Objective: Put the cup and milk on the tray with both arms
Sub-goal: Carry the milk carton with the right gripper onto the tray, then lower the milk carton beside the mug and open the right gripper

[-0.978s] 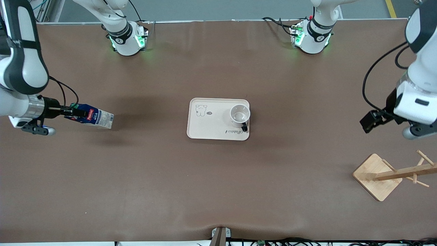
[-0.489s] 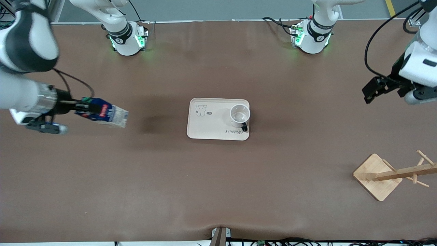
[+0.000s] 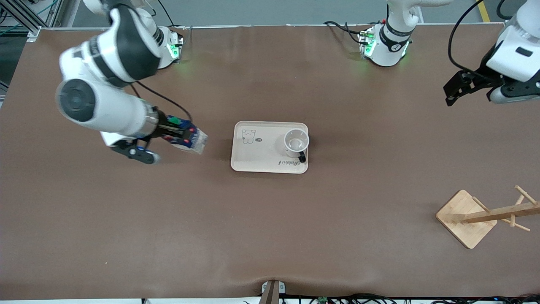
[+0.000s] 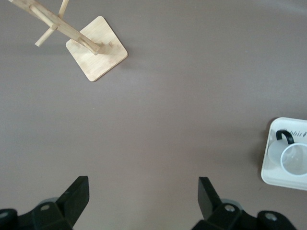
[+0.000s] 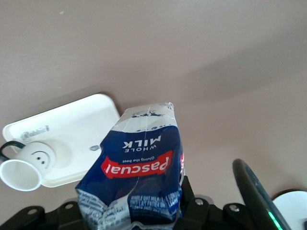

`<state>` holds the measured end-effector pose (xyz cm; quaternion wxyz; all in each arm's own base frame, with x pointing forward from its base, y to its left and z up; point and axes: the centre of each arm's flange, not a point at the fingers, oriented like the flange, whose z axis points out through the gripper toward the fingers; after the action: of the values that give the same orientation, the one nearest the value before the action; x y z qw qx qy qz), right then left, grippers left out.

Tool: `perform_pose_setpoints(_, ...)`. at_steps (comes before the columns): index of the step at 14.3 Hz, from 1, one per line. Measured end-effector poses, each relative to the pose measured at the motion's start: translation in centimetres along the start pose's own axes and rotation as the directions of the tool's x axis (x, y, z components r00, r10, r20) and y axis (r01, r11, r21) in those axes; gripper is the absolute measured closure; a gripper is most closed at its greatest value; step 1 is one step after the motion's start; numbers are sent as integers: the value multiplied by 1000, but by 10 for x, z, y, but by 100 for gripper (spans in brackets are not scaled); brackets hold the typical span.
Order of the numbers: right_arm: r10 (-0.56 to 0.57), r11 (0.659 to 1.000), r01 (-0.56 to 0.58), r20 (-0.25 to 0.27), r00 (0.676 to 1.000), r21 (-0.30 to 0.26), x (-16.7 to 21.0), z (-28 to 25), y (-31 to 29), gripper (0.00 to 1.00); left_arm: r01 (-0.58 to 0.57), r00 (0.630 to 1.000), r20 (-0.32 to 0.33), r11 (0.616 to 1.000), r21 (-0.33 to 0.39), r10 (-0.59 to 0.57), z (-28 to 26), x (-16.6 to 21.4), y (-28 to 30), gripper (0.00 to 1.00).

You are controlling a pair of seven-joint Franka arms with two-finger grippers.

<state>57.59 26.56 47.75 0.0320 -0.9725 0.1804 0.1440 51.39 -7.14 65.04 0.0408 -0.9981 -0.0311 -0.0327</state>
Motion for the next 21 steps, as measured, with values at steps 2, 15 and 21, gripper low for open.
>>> perform_pose_setpoints(2, -35, 999, 34, 17, 999, 30, -16, 23, -46, 35, -6, 1000, 1, 1000, -4, 6, -1, -8, -4, 0)
perform_pose_setpoints(15, -128, 990, 131, -60, 990, 59, -35, 145, -120, 35, -77, 996, 43, 996, -45, 79, 16, -9, 3, 0)
perform_pose_setpoints(21, -153, 987, 155, -56, 987, 32, -54, 174, -124, 36, -82, 995, 51, 996, -44, 84, 21, -7, 7, 0)
